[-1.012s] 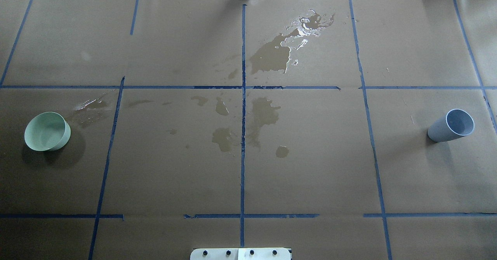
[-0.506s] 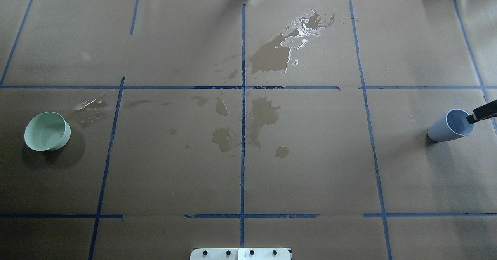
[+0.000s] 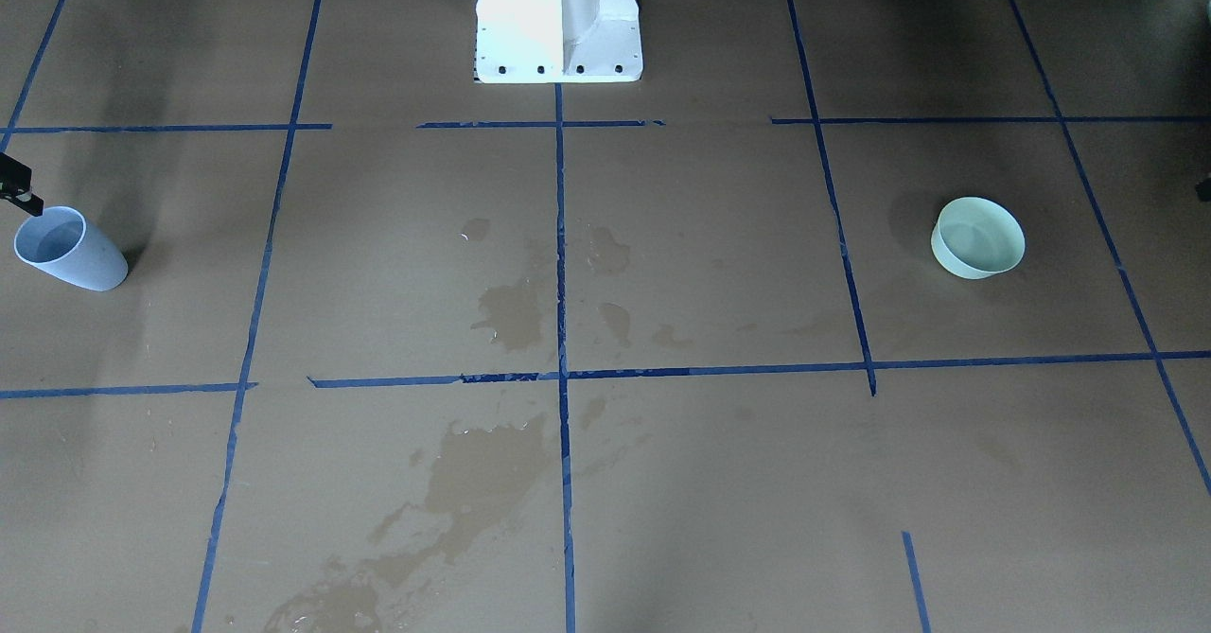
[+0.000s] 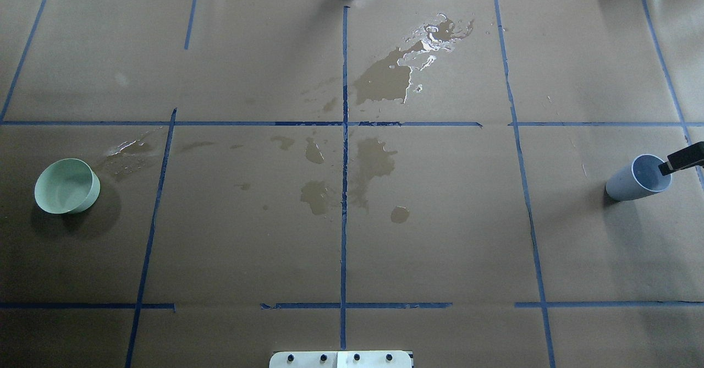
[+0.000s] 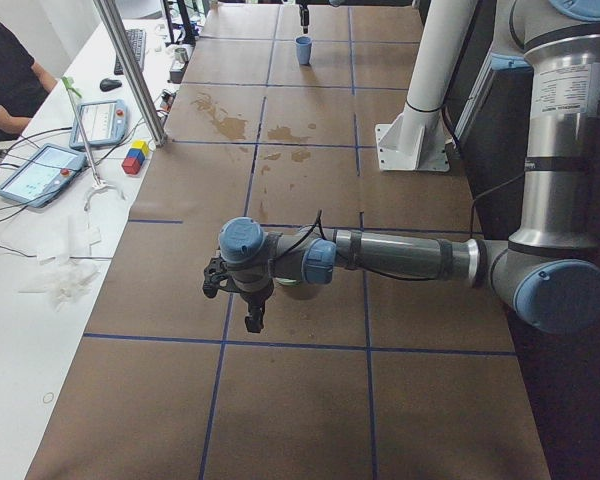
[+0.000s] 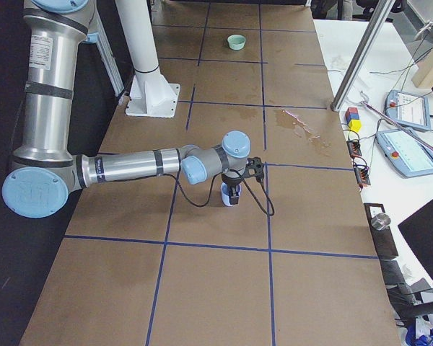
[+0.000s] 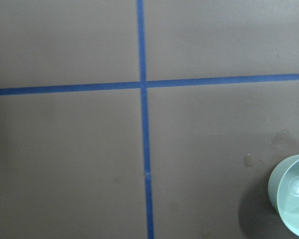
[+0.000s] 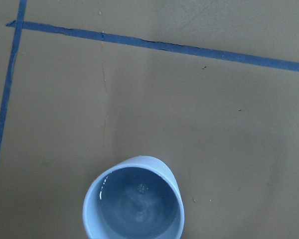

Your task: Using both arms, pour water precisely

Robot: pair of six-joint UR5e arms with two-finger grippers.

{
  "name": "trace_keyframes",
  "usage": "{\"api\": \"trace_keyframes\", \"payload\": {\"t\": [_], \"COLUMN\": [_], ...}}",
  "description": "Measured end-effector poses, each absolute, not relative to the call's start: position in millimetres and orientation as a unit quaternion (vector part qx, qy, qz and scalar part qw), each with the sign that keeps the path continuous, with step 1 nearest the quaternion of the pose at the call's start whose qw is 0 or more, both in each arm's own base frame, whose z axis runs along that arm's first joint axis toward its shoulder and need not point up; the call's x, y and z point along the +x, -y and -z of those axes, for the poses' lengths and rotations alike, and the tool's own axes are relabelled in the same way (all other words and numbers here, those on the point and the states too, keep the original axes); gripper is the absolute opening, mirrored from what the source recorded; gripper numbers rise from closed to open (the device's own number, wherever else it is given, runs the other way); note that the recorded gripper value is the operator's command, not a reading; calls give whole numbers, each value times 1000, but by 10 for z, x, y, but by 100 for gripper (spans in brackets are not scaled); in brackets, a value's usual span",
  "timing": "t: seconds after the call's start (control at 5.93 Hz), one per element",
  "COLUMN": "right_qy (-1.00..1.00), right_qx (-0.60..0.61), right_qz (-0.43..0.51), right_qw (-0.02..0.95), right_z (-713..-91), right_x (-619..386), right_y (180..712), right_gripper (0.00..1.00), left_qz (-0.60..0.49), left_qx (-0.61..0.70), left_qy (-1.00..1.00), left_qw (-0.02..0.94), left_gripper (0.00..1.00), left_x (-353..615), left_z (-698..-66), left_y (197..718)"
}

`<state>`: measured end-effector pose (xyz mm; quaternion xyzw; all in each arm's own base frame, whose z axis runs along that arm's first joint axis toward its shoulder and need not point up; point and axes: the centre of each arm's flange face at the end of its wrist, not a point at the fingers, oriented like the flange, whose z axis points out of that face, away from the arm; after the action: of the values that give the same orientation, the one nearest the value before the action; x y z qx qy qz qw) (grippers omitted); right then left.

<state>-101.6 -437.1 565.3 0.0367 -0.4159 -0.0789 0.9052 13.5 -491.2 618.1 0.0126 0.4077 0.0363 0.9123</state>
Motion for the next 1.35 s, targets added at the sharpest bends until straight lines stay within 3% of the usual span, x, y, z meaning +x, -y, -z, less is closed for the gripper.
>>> {"api": "trace_keyframes", "payload": {"t": [0.84,1.01,1.18,1.35], "right_qy": [401,401,401,401], "right_qx": [59,58,58,59], "right_qz": [74,74,73,73], "right_qw": [911,911,911,911], "right_z": [-5521,-5524,-5520,-5513], "right_x": [-871,-860,-856,-854], "right_y": [4224,4205,4198,4193], "right_gripper": [100,100,100,100], "left_qz": [-35,-40,-45,-50], "left_qx": [-16,-23,-29,-34], "left_qy": [-433,-435,-436,-436], "left_qw": [900,899,898,898], "left_gripper": [99,90,61,20], "left_x": [1537,1691,1812,1886], "left_z": [-6246,-6297,-6313,-6328], "left_y": [4781,4748,4719,4693]}}
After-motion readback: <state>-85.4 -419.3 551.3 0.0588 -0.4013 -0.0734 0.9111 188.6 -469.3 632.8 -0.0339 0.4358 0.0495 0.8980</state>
